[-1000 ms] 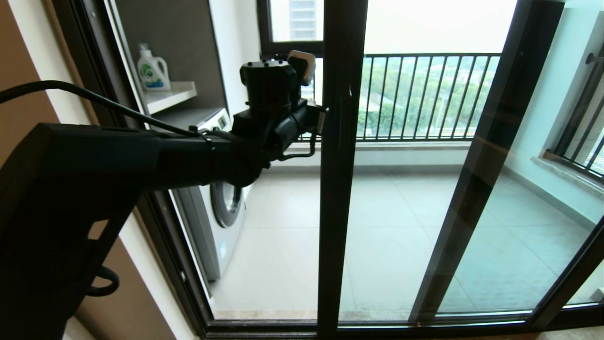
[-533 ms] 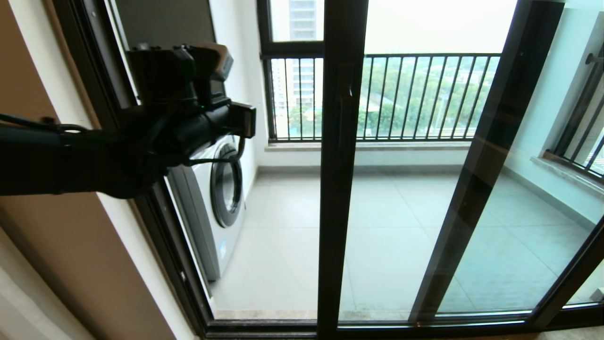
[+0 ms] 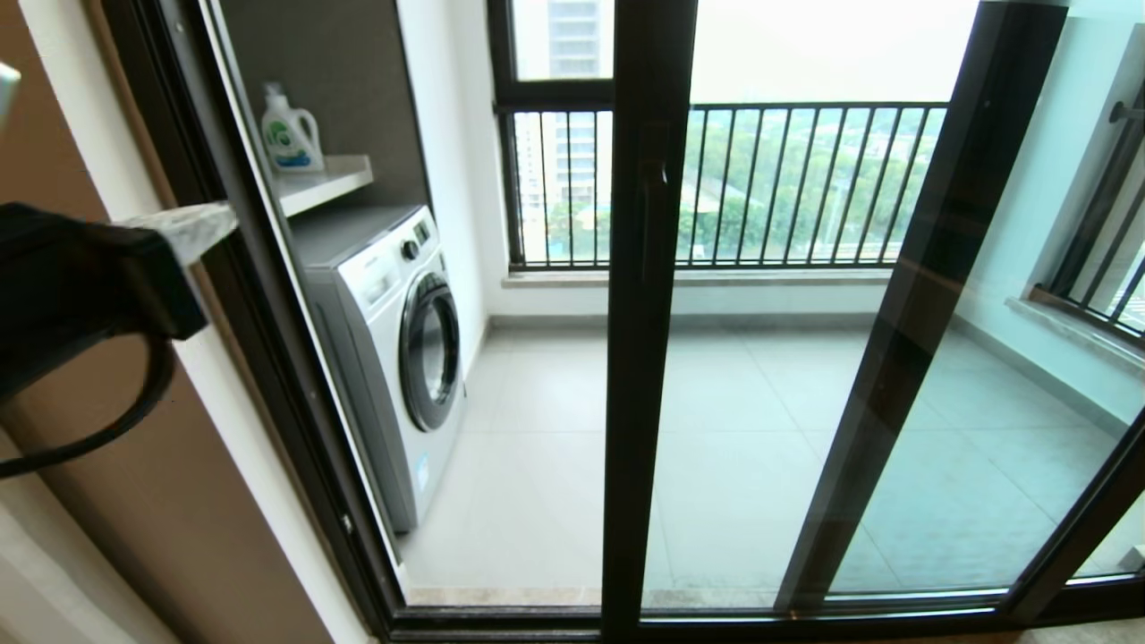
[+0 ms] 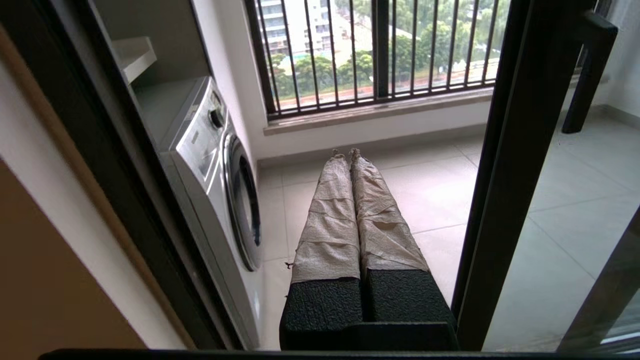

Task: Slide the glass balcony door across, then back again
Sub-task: Open the slid door

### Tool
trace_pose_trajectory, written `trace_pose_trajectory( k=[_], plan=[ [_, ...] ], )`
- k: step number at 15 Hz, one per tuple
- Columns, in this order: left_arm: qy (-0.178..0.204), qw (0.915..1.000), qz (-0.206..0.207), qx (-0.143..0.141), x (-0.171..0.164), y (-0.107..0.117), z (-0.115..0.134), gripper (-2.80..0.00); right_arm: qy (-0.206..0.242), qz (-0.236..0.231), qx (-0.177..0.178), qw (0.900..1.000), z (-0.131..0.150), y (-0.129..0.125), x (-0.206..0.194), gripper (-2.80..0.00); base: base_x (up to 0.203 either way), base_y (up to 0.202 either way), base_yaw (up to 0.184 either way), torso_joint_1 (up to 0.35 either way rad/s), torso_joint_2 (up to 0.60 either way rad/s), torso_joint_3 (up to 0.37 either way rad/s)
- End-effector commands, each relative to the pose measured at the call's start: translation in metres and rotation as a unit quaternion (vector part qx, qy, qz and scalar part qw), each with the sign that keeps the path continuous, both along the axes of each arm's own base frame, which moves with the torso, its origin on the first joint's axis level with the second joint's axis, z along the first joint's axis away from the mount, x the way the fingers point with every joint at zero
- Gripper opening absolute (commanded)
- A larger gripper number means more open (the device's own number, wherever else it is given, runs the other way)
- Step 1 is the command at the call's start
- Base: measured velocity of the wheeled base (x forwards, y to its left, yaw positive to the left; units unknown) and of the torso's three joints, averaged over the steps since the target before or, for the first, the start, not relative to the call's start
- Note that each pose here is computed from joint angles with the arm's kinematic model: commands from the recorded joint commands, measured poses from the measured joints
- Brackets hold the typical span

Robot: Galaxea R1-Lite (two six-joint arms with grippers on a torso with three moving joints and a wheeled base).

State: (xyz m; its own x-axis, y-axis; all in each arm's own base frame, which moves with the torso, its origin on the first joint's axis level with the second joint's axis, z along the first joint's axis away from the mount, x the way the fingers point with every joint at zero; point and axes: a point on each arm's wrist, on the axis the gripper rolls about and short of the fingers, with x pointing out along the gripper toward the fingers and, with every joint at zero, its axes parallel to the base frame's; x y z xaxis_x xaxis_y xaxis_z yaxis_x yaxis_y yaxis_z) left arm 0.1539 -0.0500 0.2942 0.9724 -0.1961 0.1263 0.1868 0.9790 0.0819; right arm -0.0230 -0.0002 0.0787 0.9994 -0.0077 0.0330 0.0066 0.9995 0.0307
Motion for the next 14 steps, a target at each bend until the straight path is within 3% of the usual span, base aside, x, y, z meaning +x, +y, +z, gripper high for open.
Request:
trace_pose_trajectory(
  k=[1,6,8,9,12,14],
  plan=[
    [-0.056,0.9980,0.023,-0.018,-0.082,0.032,-0.008,-2.80,0.006,0.000,0.000,1.000,-0.003,0.000,0.001,-2.80,0.000,0.000,0.000,0.000,0.00,0.000],
    [-0.048,0.9943,0.095,-0.004,-0.162,0.054,-0.062,-2.80,0.006,0.000,0.000,1.000,-0.003,0.000,0.001,-2.80,0.000,0.000,0.000,0.000,0.00,0.000],
    [-0.028,0.9919,0.123,0.005,-0.183,0.055,-0.082,-2.80,0.006,0.000,0.000,1.000,-0.003,0.000,0.001,-2.80,0.000,0.000,0.000,0.000,0.00,0.000],
    [-0.040,0.9898,0.137,0.004,-0.191,0.055,-0.087,-2.80,0.007,0.000,0.000,1.000,-0.003,0.000,0.001,-2.80,0.000,0.000,0.000,0.000,0.00,0.000],
    [-0.050,0.9913,0.116,0.037,-0.215,0.052,-0.124,-2.80,0.006,0.000,0.000,1.000,-0.003,0.000,0.001,-2.80,0.000,0.000,0.000,0.000,0.00,0.000],
    [-0.013,0.9918,0.112,0.061,-0.209,0.051,-0.156,-2.80,0.006,0.000,0.000,1.000,-0.003,0.000,0.001,-2.80,0.000,0.000,0.000,0.000,0.00,0.000]
  ],
)
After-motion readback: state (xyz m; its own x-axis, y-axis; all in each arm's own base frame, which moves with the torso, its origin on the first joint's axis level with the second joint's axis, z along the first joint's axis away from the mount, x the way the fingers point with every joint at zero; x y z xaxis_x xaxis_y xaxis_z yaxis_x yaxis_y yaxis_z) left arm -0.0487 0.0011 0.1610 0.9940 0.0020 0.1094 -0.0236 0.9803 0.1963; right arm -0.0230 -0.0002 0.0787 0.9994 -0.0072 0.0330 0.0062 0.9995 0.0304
